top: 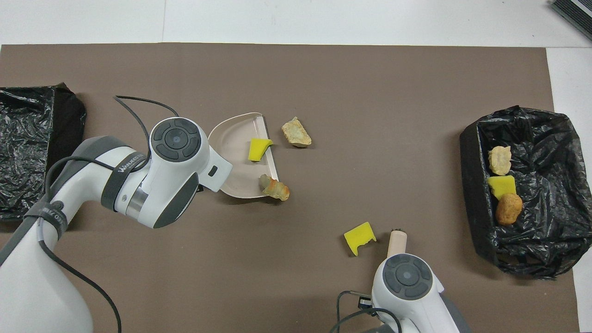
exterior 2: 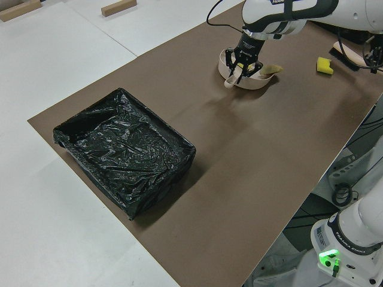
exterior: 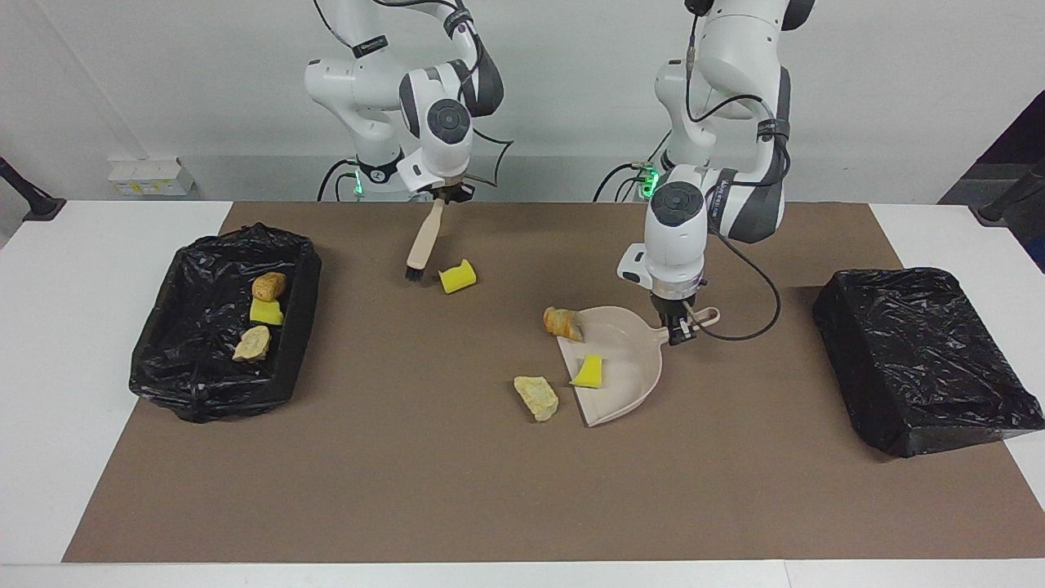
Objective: Sweep and dump trash in bin
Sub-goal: 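Draw the brush back with the right gripper away from the dustpan, then sweep the sponge and bread pieces into the dustpan with the right gripper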
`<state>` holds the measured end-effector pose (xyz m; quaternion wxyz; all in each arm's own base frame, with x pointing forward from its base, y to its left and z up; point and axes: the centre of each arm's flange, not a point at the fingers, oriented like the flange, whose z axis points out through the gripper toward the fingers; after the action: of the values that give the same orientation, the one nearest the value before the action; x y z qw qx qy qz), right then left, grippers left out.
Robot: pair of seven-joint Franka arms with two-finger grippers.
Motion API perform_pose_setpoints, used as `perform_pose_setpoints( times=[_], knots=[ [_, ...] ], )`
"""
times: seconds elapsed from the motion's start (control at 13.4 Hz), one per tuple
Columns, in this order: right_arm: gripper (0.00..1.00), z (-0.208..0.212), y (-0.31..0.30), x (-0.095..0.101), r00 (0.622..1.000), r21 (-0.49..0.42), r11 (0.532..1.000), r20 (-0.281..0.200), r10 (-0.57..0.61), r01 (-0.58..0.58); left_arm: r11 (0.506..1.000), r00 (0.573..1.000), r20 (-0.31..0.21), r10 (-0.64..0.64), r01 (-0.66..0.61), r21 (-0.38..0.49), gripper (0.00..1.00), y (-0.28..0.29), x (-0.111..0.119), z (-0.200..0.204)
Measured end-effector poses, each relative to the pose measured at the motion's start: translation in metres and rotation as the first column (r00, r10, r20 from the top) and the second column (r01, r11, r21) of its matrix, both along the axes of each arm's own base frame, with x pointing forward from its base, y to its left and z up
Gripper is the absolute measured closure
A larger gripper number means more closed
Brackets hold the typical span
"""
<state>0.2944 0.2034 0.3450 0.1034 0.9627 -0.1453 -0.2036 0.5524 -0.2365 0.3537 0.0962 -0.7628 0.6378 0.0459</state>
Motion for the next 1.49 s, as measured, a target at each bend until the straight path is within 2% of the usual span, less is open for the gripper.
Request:
perform_pose_setpoints(
  times=[0.22,0.45,0.75,1.04,1.34,1.49],
  knots=[
    [0.74,-0.006,0.011,0.007,0.997,0.082,0.996,0.066,-0.031,0.026,1.0,1.0,0.0,0.0,0.0,0.0,0.69,0.0,0.0,0.0],
    [0.74,-0.02,0.035,0.027,0.997,0.154,0.988,0.069,-0.04,0.029,1.0,1.0,0.0,0.0,0.0,0.0,0.69,0.0,0.0,0.0],
    [0.74,-0.022,0.08,0.083,0.989,0.255,0.959,0.045,-0.138,0.122,1.0,1.0,0.0,0.0,0.0,0.0,0.69,0.0,0.0,0.0],
    [0.74,-0.019,0.125,0.147,0.971,0.329,0.918,0.015,-0.237,0.219,1.0,1.0,-0.001,-0.001,0.001,0.0,0.69,0.0,0.0,0.0],
    [0.74,-0.024,0.159,0.184,0.953,0.404,0.871,-0.001,-0.305,0.279,0.999,0.999,-0.007,-0.034,0.034,0.002,0.69,0.0,0.0,0.0],
    [0.74,-0.023,0.174,0.195,0.948,0.455,0.845,0.003,-0.317,0.281,0.999,0.999,-0.005,-0.037,0.037,0.001,0.69,0.0,0.0,0.0]
  ],
)
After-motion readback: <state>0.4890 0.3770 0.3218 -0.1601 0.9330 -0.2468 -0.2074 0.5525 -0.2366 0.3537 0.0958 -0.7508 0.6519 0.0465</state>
